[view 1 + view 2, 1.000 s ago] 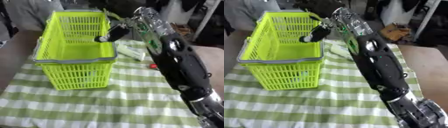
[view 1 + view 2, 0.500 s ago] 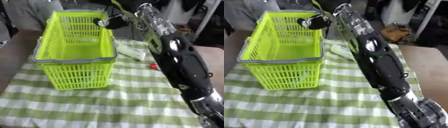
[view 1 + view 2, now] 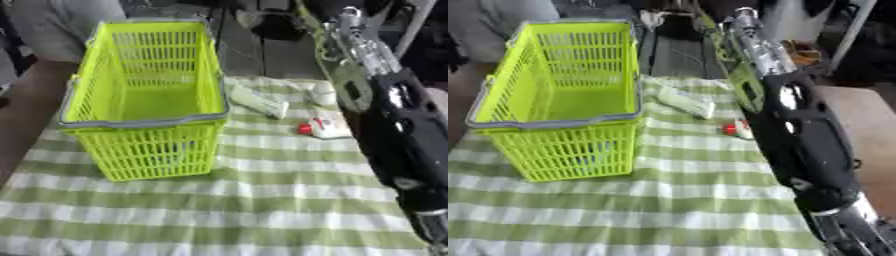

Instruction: Pick up objects on the table and place them in the box.

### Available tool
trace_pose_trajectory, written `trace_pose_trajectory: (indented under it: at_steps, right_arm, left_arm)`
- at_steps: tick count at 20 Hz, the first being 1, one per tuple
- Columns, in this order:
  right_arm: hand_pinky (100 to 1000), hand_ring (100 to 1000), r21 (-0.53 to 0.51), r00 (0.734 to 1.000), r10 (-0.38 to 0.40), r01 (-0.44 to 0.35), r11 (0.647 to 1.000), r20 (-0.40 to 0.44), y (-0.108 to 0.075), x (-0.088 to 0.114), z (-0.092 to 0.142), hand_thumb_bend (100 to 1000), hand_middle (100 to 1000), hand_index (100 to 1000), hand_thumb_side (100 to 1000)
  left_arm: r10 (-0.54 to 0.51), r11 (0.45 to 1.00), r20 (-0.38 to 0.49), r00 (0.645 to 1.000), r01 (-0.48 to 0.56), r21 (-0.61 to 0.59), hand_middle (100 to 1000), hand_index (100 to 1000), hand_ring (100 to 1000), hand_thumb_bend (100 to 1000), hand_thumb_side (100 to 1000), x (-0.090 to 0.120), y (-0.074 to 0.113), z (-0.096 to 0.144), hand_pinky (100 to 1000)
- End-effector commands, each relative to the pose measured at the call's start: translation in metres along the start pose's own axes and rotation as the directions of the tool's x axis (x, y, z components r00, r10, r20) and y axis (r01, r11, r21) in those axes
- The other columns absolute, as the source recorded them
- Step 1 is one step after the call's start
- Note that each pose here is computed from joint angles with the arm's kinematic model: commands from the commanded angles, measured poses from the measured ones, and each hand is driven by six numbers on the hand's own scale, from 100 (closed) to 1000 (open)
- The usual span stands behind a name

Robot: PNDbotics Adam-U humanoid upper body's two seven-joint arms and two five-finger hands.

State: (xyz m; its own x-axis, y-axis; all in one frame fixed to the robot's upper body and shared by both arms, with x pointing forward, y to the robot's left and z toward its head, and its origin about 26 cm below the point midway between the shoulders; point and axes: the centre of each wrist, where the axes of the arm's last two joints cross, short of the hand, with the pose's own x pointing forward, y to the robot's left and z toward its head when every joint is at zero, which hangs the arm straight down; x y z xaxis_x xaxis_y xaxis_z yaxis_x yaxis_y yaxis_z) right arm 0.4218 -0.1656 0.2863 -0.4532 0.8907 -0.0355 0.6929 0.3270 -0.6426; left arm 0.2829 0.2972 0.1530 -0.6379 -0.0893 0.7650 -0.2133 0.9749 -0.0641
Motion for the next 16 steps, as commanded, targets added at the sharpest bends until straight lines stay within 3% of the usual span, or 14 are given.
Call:
trace_pose_trajectory:
  at_steps: [1,8,16]
  right_arm:
    - [747,791,-0.055,0.997,-0.062,0.059,0.997,-0.045,-0.027,-0.025,0.006,425,830,933,621]
    - [682,755,0.059,0.97,-0.232,0.237,0.97,-0.072,-0.046,-0.052,0.037,343,798,916,620]
    - [659,734,0.02,0.938,-0.316,0.322,0.947,-0.139,-0.06,-0.068,0.072,331,774,902,611]
  left_arm:
    - [-0.019,1.0,0.042,0.999,0.019,-0.004,791,780,763,299,913,0.009,0.003,-0.006,690]
    - [-0.016,1.0,0.042,0.999,0.017,-0.009,790,778,765,296,915,0.008,0.002,-0.006,692]
    - [-0.011,1.0,0.045,0.999,0.012,-0.016,788,777,763,294,914,0.008,0.001,-0.005,691]
